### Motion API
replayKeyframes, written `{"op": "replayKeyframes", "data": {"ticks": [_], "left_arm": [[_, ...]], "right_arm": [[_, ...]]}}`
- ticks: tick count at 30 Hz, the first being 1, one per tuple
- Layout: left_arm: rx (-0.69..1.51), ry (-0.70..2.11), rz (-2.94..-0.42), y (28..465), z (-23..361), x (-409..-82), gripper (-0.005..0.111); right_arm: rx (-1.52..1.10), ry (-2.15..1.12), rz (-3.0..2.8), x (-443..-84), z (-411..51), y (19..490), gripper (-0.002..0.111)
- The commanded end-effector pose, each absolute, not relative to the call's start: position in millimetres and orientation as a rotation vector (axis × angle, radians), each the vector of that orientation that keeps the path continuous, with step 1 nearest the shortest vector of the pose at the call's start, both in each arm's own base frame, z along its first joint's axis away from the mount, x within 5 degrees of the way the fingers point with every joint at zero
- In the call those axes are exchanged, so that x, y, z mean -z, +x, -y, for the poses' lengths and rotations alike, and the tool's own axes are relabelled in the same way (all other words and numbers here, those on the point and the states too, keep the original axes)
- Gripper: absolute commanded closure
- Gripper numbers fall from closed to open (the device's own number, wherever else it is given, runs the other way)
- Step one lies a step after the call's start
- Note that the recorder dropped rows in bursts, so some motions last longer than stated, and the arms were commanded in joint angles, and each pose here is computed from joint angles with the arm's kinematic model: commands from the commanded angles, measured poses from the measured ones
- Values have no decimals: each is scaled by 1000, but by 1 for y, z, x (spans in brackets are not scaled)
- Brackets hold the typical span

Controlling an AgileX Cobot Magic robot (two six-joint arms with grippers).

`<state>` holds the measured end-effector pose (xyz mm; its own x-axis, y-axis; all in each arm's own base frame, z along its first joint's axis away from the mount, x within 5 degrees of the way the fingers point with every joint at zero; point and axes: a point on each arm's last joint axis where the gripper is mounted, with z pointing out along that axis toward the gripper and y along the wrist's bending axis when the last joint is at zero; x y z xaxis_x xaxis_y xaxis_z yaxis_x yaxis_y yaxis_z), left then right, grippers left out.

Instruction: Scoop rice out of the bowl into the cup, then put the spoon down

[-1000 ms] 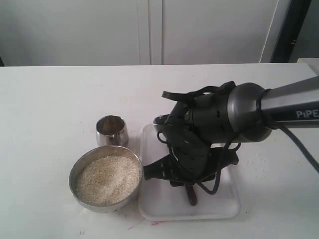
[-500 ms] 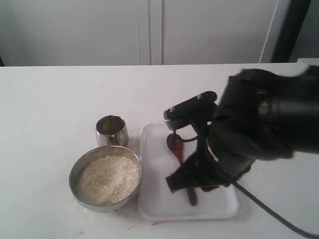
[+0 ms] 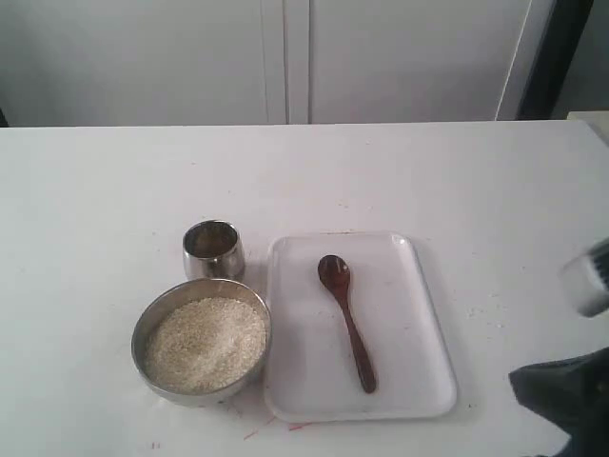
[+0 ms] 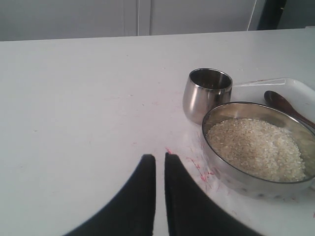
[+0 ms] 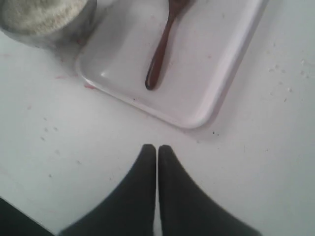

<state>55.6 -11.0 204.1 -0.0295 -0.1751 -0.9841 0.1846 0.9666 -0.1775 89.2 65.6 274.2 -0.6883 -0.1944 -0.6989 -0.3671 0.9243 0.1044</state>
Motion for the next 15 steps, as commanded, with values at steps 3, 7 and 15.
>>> {"op": "replayKeyframes", "data": {"ticks": [3,7,15], "left_arm": [[304,7,-1567,55,12,-206,92],[304,7,-1567,55,12,-206,92],[304,7,-1567,55,12,-206,92]], "right_arm": [[-305,-375,-2226,-284,-40,72,108],[-316,-423,-2028,-297,-41,77,108],[-421,-409,-1813,-312,-45,77,108]]}}
